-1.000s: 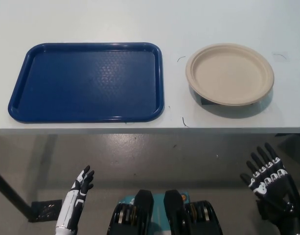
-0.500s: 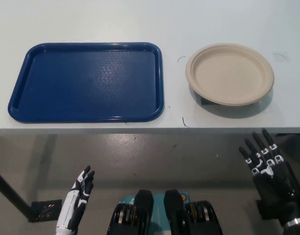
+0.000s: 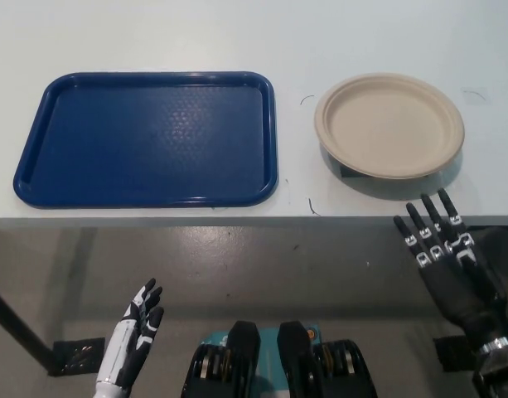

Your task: Use the right hand to pick up a plate from a leveled surface and place it into a tray on the left side

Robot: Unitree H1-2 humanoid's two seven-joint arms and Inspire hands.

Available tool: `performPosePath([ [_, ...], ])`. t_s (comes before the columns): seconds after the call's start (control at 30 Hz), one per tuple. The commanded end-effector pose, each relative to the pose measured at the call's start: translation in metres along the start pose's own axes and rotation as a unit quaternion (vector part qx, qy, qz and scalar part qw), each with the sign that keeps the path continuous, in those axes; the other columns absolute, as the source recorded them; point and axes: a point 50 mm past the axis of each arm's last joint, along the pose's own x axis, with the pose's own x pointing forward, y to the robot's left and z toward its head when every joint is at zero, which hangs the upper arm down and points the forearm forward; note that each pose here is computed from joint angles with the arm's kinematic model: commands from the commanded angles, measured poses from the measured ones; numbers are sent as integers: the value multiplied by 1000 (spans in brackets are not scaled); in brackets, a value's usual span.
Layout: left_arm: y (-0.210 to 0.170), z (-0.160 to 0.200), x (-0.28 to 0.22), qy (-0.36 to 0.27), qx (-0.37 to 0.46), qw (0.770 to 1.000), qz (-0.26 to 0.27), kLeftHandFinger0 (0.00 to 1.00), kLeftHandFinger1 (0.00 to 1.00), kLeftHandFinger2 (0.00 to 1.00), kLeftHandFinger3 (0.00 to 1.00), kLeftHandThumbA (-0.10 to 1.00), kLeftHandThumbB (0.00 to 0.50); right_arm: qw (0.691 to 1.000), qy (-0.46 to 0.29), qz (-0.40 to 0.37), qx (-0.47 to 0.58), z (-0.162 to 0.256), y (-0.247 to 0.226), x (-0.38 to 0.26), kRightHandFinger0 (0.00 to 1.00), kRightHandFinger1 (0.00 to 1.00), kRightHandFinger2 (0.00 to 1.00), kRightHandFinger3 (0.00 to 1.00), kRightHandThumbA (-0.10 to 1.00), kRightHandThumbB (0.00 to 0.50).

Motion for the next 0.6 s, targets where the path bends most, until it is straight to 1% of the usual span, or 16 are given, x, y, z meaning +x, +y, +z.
performPosePath([
  [0.0, 6, 18, 13, -64, 23, 998, 0, 1000, 1000, 1000, 1000, 937, 163, 994, 17, 64, 85, -1, 17, 19, 1000, 1000, 1000, 1000, 1000, 382],
  [0.13, 6, 18, 14, -63, 23, 998, 0, 1000, 1000, 1000, 1000, 936, 174, 994, 19, 58, 90, -4, 13, 23, 1000, 1000, 1000, 1000, 1000, 375],
  [0.57, 6, 21, 18, -70, 19, 997, 2, 1000, 1000, 1000, 1000, 928, 186, 995, 26, 39, 91, -8, -4, 34, 1000, 1000, 1000, 1000, 1000, 368],
])
